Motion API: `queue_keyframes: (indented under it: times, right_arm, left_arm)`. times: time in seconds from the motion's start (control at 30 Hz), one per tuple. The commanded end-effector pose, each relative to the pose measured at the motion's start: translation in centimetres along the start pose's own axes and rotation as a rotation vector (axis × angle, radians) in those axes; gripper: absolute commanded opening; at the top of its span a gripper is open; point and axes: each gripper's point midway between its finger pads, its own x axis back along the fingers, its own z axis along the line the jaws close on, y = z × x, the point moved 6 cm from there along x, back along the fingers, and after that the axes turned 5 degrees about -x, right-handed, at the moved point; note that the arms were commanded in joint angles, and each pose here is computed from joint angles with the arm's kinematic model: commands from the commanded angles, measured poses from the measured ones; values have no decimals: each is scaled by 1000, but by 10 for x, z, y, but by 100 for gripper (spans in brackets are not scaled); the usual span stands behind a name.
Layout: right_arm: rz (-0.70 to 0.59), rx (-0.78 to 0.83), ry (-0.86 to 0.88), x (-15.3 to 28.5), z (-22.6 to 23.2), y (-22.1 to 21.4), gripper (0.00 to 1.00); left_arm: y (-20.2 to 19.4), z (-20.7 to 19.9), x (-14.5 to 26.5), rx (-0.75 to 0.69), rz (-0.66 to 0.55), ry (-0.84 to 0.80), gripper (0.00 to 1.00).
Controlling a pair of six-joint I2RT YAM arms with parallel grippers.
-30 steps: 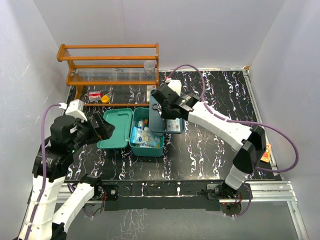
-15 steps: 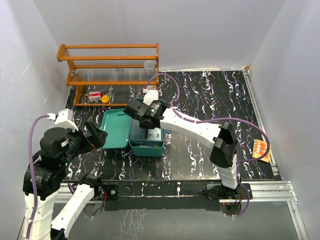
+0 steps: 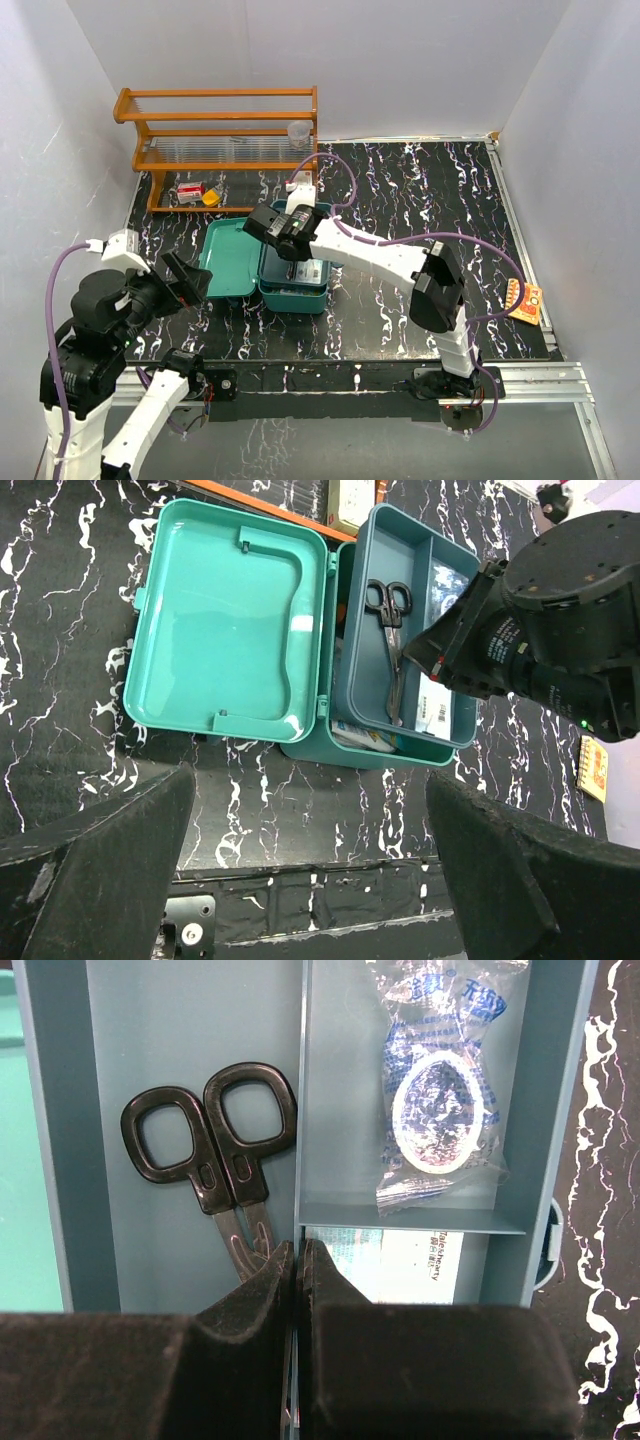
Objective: Organize the medicine kit
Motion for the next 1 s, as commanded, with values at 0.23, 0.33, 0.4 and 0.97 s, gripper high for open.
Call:
queue_keyframes:
  times: [0.23,0.33,0.4,0.97]
  right_arm:
    - [-10,17,26,5,13,-4,0]
    - [5,20,24,3,10,-9,0]
    - [13,31,14,0,9,-12,0]
    - [83,98,55,14,9,-12,0]
  left_arm:
    - [1,0,8,-15,6,1,99]
    - [4,-1,8,-20,0,-1,99]
    - [3,-1,8,-19,-1,-6,99]
    - [-1,0,-1,-15,15,-5,99]
